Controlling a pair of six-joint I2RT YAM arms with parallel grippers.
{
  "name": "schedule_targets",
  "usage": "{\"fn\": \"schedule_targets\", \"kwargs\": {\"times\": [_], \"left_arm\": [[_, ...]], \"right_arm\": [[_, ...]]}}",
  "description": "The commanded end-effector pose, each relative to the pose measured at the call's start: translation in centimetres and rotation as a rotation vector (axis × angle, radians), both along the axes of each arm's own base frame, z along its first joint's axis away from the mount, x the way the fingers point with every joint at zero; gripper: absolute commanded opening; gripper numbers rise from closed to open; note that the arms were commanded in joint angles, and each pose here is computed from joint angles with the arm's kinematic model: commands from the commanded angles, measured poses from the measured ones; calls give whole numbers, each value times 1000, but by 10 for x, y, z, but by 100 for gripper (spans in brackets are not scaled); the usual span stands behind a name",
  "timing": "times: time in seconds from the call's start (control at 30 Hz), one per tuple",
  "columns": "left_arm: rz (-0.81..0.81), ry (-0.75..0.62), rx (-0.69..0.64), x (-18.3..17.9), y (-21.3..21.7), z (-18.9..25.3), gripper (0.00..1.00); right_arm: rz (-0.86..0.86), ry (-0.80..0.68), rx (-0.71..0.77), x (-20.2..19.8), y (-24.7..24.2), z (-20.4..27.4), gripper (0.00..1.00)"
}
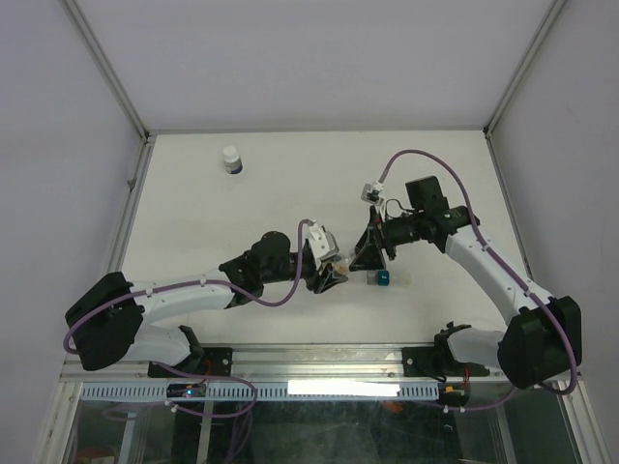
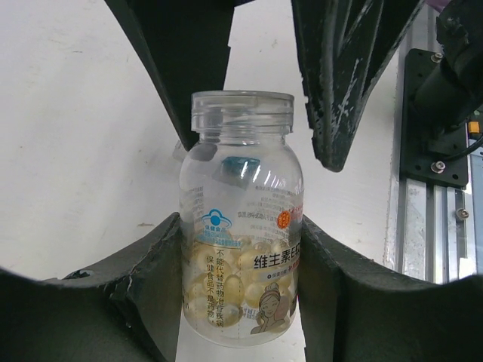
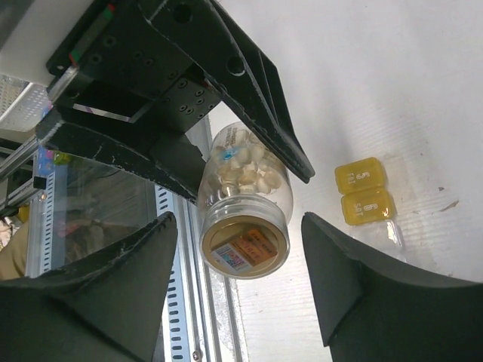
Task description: Sort the pills into containers
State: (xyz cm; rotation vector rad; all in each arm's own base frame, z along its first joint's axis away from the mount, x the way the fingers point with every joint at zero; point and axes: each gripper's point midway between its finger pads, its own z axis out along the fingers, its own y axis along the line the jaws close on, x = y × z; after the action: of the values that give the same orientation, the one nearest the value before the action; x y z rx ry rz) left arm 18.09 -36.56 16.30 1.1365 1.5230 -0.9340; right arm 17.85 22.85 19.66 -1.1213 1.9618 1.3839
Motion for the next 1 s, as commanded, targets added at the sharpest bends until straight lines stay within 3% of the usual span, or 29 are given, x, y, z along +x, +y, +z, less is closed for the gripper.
{"fn": "schedule_targets", "kwargs": {"times": [0.0,0.3,0.43,0.5,0.6,0.83,0.97], "left_arm": [[15,-66,-58,10,-10,30,0],[-1,-54,-37,8,-12,25,0],[-42,-35,-21,2,-14,20,0],[-68,-24,-20,-2,-16,19,0],[-108,-5,-21,-9,-18,17,0],[-275,62,-37,-32,-22,15,0],[-317,75,-38,-38,-24,13,0]], "right_arm": [[1,-38,0,3,2,13,67],[18,-78,14,0,1,20,32],[52,-110,24,-4,1,24,7],[90,-142,31,-9,1,24,0],[200,-269,36,-20,1,26,0],[479,-870,-18,-21,-1,20,0],[487,-967,-36,-12,1,31,0]]}}
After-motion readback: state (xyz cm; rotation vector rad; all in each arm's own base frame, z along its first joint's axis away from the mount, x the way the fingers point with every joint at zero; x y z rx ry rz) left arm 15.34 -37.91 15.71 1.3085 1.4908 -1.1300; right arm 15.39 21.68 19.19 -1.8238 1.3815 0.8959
